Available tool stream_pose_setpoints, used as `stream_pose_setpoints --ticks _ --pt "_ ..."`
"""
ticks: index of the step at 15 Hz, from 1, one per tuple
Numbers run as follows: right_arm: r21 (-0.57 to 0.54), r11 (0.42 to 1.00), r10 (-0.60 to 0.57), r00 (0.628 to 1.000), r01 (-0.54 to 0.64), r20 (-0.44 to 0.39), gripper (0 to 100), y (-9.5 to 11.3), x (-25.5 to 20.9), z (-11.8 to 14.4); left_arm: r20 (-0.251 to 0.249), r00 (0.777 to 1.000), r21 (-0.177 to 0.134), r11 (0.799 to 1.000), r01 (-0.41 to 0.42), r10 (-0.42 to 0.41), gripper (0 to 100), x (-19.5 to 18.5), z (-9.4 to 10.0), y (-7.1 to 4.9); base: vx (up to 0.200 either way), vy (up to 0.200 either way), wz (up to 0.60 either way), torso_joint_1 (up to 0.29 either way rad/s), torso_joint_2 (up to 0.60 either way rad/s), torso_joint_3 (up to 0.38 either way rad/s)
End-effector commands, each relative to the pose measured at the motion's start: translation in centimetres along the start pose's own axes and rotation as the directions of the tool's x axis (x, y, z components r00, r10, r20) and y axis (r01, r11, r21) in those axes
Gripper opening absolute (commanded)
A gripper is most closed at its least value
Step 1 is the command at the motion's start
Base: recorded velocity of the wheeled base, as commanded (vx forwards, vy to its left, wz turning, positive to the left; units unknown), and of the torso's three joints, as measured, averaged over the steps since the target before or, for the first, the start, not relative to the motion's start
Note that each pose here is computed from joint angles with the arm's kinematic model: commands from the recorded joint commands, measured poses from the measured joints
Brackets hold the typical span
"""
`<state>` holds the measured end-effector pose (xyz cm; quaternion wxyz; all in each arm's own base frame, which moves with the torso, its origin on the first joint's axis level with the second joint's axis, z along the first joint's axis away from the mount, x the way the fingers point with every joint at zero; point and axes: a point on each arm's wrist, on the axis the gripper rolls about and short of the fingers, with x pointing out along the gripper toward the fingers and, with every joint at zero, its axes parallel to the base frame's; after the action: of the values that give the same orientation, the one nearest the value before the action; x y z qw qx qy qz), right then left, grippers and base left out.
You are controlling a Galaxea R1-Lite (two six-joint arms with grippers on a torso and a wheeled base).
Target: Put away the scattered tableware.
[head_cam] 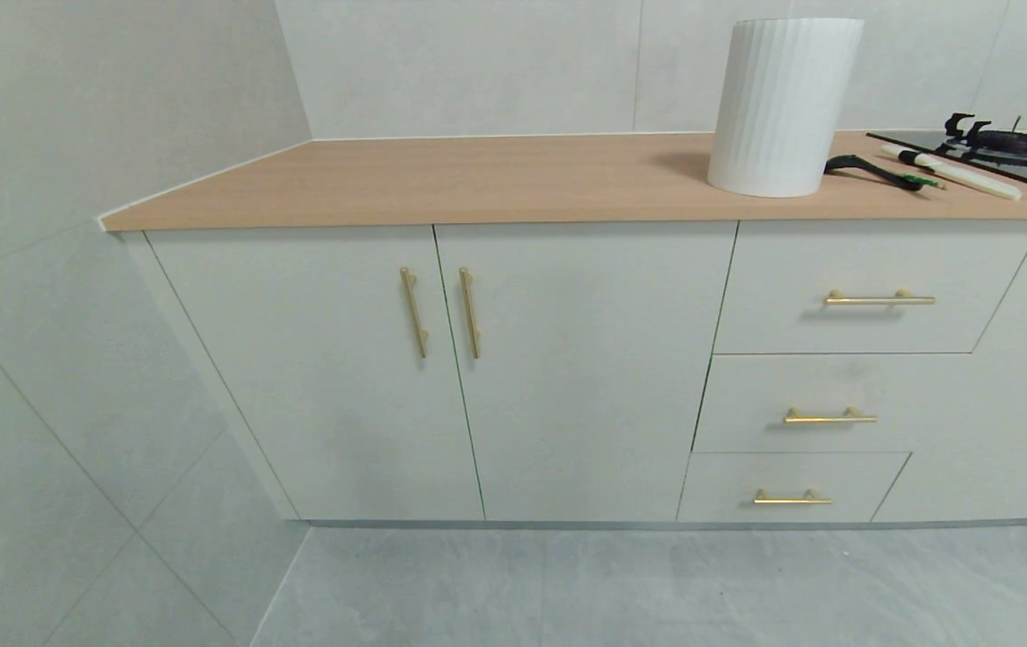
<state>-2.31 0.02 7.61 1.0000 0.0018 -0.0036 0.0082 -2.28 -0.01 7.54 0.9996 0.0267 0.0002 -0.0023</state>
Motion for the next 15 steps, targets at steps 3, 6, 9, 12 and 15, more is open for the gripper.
stream_pose_setpoints --ticks 3,6,9,12,15 --pt "0.000 1.000 0.000 1.000 0.000 -0.004 100 0.00 0.02 0.00 -0.003 1.000 -0.037 0.999 0.000 0.000 100 0.00 -0.03 0.00 0.000 0.000 0.00 0.000 0.00 0.000" --pt "0.000 1.000 0.002 1.000 -0.002 -0.004 100 0.00 0.02 0.00 -0.001 1.000 -0.043 0.999 0.001 -0.002 100 0.00 -0.01 0.00 0.000 0.000 0.00 0.000 0.00 0.000" --pt "0.001 1.000 0.002 1.000 -0.002 -0.004 100 0.00 0.02 0.00 -0.003 1.000 -0.041 0.999 0.001 -0.002 100 0.01 -0.01 0.00 0.000 0.000 0.00 0.000 0.00 0.000" --pt "0.001 1.000 0.002 1.000 -0.002 -0.004 100 0.00 0.02 0.00 -0.003 1.000 -0.043 0.999 0.001 -0.002 100 0.01 -0.01 0.00 0.000 -0.133 0.00 0.000 0.00 0.002" --pt "0.001 1.000 0.002 1.000 -0.002 -0.004 100 0.00 0.02 0.00 -0.003 1.000 -0.043 0.999 0.001 -0.002 100 0.01 -0.01 0.00 0.000 -0.200 0.00 0.007 0.00 0.002"
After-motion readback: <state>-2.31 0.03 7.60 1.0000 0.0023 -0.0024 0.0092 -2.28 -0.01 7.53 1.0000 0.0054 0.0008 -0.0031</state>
